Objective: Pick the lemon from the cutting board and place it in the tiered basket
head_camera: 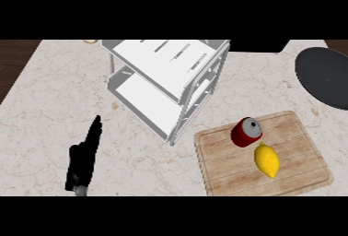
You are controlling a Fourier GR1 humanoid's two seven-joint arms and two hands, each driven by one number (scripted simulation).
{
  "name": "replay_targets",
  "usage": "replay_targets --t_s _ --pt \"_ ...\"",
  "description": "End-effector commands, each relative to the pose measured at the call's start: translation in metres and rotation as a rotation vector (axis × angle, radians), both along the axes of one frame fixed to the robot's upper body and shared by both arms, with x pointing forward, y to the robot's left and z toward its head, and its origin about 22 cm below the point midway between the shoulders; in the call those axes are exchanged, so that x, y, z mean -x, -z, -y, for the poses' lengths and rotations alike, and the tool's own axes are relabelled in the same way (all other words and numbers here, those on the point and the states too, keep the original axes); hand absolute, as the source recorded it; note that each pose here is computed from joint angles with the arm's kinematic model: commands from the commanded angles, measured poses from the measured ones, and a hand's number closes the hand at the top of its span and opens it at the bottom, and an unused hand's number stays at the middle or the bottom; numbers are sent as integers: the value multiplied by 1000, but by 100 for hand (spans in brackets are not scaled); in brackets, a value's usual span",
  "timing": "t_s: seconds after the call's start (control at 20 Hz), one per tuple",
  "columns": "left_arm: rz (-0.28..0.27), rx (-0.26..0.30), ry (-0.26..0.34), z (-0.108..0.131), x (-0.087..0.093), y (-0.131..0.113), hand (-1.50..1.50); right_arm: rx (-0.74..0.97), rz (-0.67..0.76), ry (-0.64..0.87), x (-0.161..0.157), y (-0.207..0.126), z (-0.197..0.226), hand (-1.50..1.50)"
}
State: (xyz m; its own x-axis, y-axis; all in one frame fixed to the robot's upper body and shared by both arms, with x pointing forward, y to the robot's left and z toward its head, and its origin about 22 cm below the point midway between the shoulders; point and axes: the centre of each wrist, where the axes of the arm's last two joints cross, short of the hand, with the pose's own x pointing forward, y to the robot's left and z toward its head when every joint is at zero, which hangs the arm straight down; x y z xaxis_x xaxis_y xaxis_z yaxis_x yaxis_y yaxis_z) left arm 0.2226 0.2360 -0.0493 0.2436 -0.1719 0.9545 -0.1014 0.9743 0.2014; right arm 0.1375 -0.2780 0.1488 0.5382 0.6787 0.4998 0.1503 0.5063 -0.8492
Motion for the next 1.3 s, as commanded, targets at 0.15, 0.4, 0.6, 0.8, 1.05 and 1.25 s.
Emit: replay_targets --t_s 0.15,0.4,0.6,0.8,1.05,1.25 --pt "-14 1 4 -4 -3 13 0 140 -43 60 -22 9 -47 -150" --pt "-22 -3 4 7 12 14 0 214 -229 90 -41 38 -51 -150" --pt "-21 -11 -18 -9 4 4 0 226 -275 88 -47 42 -74 -150" --pt "-29 21 2 -2 17 0 0 191 -281 67 -67 56 -89 -150" --pt "-18 5 -30 -5 11 13 0 198 -326 52 -82 64 -104 -150" --pt "-14 7 -29 -17 -1 7 0 218 -436 55 -91 67 -108 -150"
